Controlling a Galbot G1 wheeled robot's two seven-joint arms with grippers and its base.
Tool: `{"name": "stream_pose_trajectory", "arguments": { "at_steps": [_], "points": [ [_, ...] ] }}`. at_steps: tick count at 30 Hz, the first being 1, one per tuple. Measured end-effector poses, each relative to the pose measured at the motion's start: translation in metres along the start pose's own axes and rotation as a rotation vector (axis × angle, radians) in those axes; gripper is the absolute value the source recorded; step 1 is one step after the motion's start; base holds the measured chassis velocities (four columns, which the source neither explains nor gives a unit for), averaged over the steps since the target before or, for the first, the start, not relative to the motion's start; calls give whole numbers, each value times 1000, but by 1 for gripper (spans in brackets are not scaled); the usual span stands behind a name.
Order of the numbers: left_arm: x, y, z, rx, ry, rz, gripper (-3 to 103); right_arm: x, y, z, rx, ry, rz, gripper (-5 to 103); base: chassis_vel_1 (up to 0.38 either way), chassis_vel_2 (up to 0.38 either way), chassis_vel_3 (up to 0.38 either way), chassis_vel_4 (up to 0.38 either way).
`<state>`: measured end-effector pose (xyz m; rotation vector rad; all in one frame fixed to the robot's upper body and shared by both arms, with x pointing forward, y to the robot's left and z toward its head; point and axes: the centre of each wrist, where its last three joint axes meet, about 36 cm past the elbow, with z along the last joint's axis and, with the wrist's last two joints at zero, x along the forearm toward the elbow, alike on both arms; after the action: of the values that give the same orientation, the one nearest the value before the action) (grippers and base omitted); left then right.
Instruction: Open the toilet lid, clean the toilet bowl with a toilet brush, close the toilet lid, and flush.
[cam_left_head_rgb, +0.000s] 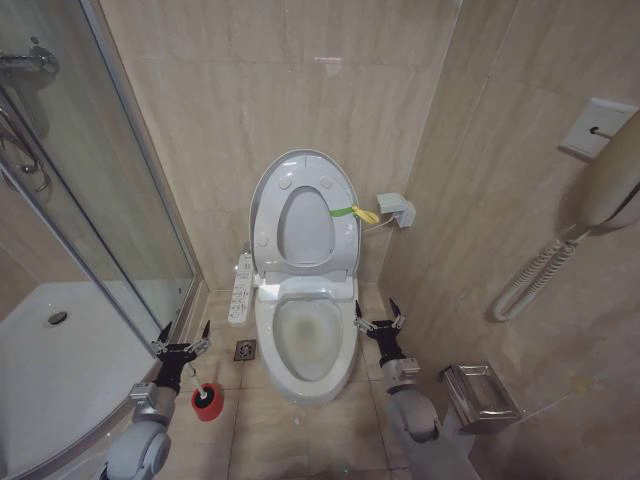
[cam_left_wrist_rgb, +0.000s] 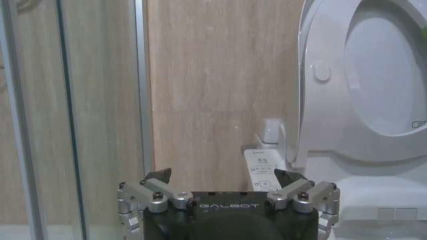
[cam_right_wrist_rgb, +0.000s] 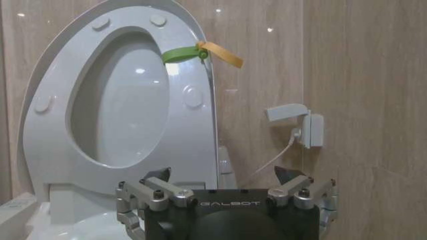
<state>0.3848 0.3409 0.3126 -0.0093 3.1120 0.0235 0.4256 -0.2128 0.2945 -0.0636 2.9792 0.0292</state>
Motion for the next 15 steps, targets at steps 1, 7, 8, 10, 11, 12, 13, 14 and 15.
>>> {"name": "stream_pose_trajectory", "arguments": {
  "at_steps": [1,7,8,10,11,12,13,14,15],
  "points": [
    [0,0,0,-1,0,0,100,0,0,0,0,0,0,100,0,0,0,0],
    [-1,0,0,-12,5,-2,100,0,0,0,0,0,0,100,0,0,0,0],
    [-1,-1,0,-14,6,-2,100,0,0,0,0,0,0,100,0,0,0,0],
    [-1,-1,0,-15,7,-2,100,0,0,0,0,0,0,100,0,0,0,0],
    [-1,-1,0,-15,7,-2,100,0,0,0,0,0,0,100,0,0,0,0],
    [-1,-1,0,-15,7,-2,100,0,0,0,0,0,0,100,0,0,0,0],
    [-1,-1,0,-15,7,-2,100,0,0,0,0,0,0,100,0,0,0,0],
    [-1,-1,0,-16,7,-2,100,0,0,0,0,0,0,100,0,0,0,0],
    [-1,-1,0,-16,7,-2,100,0,0,0,0,0,0,100,0,0,0,0]
  ]
}}
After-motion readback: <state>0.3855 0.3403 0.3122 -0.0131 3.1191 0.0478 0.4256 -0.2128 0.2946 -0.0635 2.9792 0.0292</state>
